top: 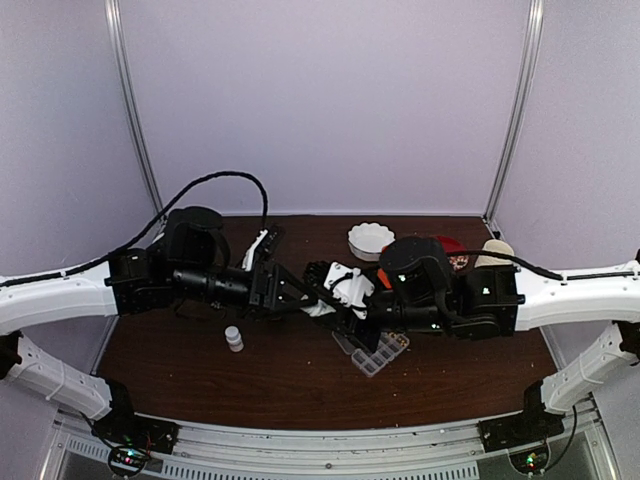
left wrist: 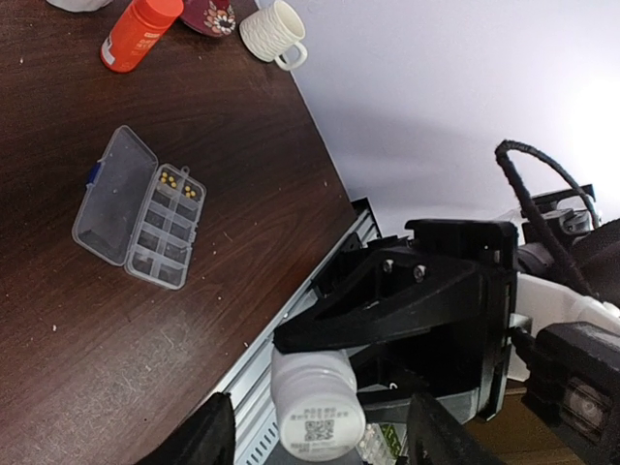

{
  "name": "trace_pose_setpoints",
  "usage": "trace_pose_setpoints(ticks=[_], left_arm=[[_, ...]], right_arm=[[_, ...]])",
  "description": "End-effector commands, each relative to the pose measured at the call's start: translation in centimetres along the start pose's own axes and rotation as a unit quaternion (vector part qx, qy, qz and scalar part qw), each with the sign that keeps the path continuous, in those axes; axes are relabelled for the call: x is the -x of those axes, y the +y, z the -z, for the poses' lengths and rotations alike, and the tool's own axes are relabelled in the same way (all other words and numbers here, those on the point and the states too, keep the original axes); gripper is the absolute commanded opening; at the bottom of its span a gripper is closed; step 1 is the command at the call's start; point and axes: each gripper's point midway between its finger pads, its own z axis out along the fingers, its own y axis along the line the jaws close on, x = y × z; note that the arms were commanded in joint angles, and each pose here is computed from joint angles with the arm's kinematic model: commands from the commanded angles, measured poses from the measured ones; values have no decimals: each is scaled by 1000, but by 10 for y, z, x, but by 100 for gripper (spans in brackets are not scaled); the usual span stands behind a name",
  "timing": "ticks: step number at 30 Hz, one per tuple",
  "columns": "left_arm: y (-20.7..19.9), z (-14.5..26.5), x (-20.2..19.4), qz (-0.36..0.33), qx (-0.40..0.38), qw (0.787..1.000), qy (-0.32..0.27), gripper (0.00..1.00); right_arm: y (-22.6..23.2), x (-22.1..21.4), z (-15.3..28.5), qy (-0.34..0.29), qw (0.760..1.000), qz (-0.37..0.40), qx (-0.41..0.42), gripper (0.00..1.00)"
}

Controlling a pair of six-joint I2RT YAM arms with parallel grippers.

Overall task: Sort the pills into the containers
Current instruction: Screw the lid of the pill bottle onto the pill bottle.

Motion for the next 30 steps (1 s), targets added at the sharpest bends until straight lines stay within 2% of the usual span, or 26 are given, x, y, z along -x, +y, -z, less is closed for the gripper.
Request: trace_pose_setpoints(ticks=[1, 8, 18, 25, 30], left_arm=[[-21, 1, 9, -17, -32, 999, -6, 61], [-19, 0, 8, -18, -30, 999, -5, 45], [-15, -6, 3, -28, -30, 999, 12, 9], [-26, -7, -5, -92, -67, 993, 31, 2], [-45, -6, -17, -212, -103, 971, 42, 0]], right_arm=[[0, 12, 2, -9, 1000, 8, 1, 7], [2, 11, 1, -5, 1000, 9, 2, 6], [10, 13, -2, -5, 1000, 3, 25, 6], [25, 35, 12, -59, 990, -49, 121, 5], [34, 51, 26, -99, 964, -109, 220, 5]])
